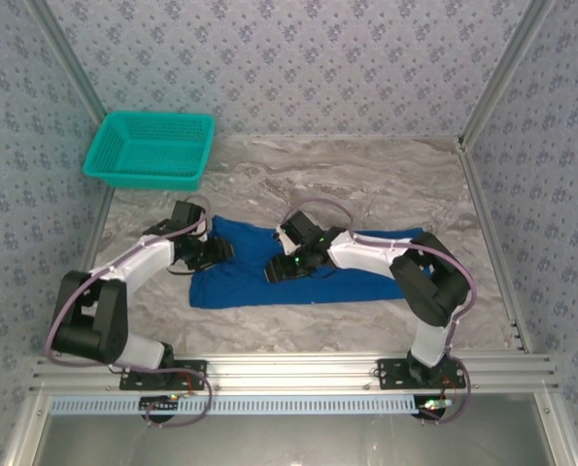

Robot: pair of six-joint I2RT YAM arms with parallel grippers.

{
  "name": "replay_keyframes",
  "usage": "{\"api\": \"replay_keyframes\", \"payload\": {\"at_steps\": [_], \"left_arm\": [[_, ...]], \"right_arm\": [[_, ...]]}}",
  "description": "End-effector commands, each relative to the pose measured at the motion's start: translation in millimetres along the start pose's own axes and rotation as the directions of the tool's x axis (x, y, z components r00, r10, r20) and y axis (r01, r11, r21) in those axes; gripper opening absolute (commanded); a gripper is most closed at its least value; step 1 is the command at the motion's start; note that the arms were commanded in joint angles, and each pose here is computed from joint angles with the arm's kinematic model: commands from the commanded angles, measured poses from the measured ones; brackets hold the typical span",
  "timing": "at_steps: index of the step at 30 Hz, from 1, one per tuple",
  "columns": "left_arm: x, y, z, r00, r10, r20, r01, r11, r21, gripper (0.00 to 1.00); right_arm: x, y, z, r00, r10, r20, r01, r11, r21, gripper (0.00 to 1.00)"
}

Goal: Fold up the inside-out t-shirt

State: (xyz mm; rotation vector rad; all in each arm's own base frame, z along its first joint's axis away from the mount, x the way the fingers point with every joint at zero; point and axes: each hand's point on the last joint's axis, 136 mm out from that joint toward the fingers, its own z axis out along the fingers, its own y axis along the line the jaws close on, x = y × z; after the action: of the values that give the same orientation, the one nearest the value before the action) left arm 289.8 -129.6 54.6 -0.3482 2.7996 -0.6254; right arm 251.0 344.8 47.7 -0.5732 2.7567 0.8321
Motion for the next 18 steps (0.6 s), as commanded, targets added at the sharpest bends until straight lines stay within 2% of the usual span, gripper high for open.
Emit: {"api": "replay_keyframes", "payload": {"at_steps": [1, 4, 6, 9, 16, 18], "left_arm": [[-3.1, -12.6, 6.9, 1.0, 0.007, -0.006, -0.007, 0.998, 0.07, 0.52], [1.9, -9.4, 12.2, 1.0, 0.01, -0.023, -0.009, 0.998, 0.067, 0.47], [6.1, -8.6, 14.6, 0.999, 0.009, -0.038, -0.006, 0.997, 0.074, 0.39], [12.2, -7.6, 15.8, 0.998, 0.009, -0.057, -0.004, 0.997, 0.082, 0.29], [20.3, -6.1, 0.0, 0.998, 0.031, -0.053, -0.027, 0.997, 0.073, 0.08], [22.7, -6.4, -5.1, 0.998, 0.039, -0.054, -0.035, 0.997, 0.072, 0.03]], "right_arm": [[-3.3, 1.5, 7.6, 0.998, 0.056, -0.015, -0.056, 0.998, -0.015, 0.51], [-2.3, 3.6, 11.5, 0.998, 0.062, -0.02, -0.063, 0.998, -0.025, 0.42], [-3.4, 4.8, 11.3, 0.998, 0.061, -0.015, -0.061, 0.998, -0.027, 0.31], [-2.8, 6.1, 11.3, 0.998, 0.061, -0.019, -0.062, 0.998, -0.033, 0.2], [-1.6, 10.5, 6.7, 0.998, 0.064, -0.024, -0.065, 0.997, -0.048, 0.05], [-1.2, 12.4, 3.6, 0.998, 0.064, -0.026, -0.065, 0.997, -0.053, 0.03]]}}
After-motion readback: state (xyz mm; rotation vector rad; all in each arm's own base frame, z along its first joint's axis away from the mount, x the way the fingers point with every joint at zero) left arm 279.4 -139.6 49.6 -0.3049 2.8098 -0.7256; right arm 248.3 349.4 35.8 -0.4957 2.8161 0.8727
